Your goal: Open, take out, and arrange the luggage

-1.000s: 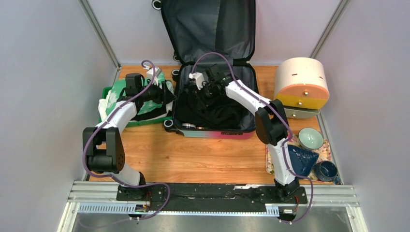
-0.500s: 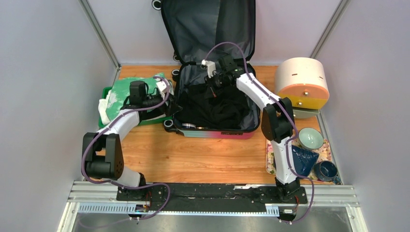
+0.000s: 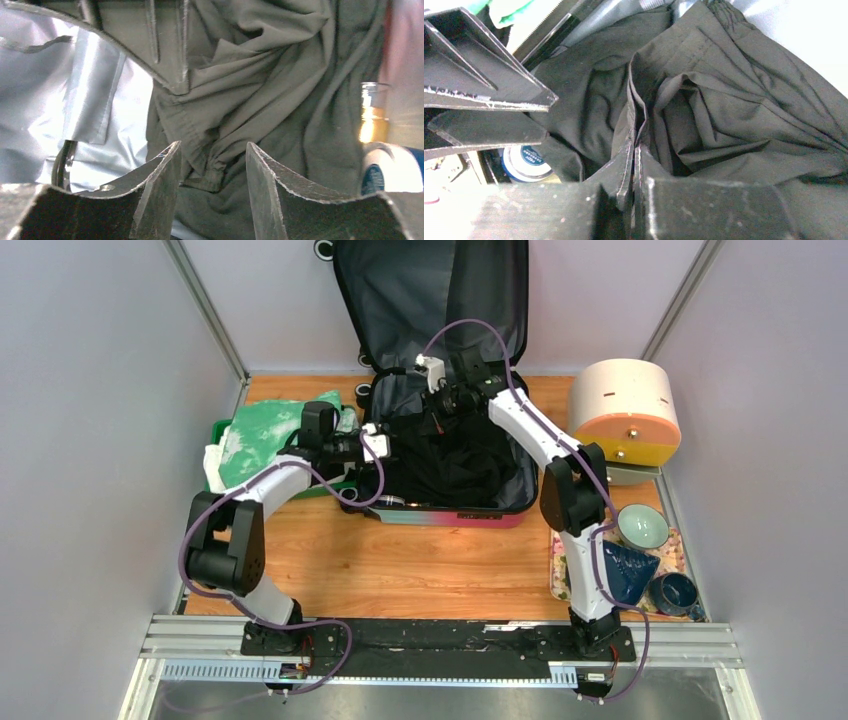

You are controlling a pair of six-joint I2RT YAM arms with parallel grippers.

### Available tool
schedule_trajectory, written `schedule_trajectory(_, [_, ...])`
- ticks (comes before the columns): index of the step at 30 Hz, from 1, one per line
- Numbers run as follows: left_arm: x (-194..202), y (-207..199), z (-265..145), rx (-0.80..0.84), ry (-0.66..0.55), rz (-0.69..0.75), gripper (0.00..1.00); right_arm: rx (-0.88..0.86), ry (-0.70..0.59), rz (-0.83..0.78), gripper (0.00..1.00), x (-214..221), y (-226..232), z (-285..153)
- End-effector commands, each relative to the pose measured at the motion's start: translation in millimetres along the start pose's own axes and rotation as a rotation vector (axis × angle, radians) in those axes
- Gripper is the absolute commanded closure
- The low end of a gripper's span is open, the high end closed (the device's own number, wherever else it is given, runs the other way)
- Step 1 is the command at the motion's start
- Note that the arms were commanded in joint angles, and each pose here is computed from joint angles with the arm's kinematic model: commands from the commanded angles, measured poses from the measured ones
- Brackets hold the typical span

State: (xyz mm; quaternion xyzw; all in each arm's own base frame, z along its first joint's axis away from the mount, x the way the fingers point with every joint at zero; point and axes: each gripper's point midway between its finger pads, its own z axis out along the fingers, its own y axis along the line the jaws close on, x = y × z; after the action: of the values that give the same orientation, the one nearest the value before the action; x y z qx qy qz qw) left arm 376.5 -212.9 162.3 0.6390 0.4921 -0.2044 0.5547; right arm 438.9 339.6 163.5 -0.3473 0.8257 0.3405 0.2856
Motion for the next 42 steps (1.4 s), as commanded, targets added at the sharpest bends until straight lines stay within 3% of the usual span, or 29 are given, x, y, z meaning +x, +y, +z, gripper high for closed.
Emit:
schedule_trajectory(1, [-1.9,15.1,6.1,0.013,-0.026,0.082,0.44,0.080,-0.095,-0.085,1.00,-36.9,2.2,-12.2])
schedule_trajectory(3, [7.1,13.7,12.2,0.020,-0.015,0.073,0.43,0.100,-0.088,-0.067,1.00,-33.6,-2.3,-10.4])
schedule_trajectory(6, [28.3,19.8,19.3,0.027,0.060,0.037,0.29,0.070,-0.090,-0.071,1.00,-31.9,1.5,-14.0])
schedule_trajectory(10, [37.0,19.6,25.1,0.049,0.073,0.062,0.23,0.004,-0.077,-0.076,1.00,-19.7,12.9,-14.5])
schedule_trajectory(16, [49.9,15.7,40.4,0.083,0.116,0.110,0.21,-0.012,-0.064,-0.040,1.00,-9.8,13.3,-14.8])
schedule_trajectory(25, [67.5,6.8,62.9,0.161,0.185,0.291,0.20,-0.059,-0.076,-0.013,1.00,-14.2,16.2,-17.1])
schedule_trajectory(35, [62.8,13.1,85.0,0.139,0.157,0.372,0.20,-0.076,-0.069,0.026,1.00,-11.7,16.6,-11.6])
schedule_trajectory(37, [58.2,14.6,88.6,0.143,0.138,0.352,0.27,-0.078,-0.068,0.033,0.99,-12.0,17.2,-11.9])
schedule_trajectory(39, [57.9,16.5,91.4,0.141,0.131,0.319,0.45,-0.073,-0.075,0.032,0.93,-14.9,16.0,-14.0])
schedule_trajectory(42, [57.2,16.1,92.2,0.143,0.121,0.304,0.67,-0.038,-0.089,0.041,0.54,-20.8,10.9,-25.9])
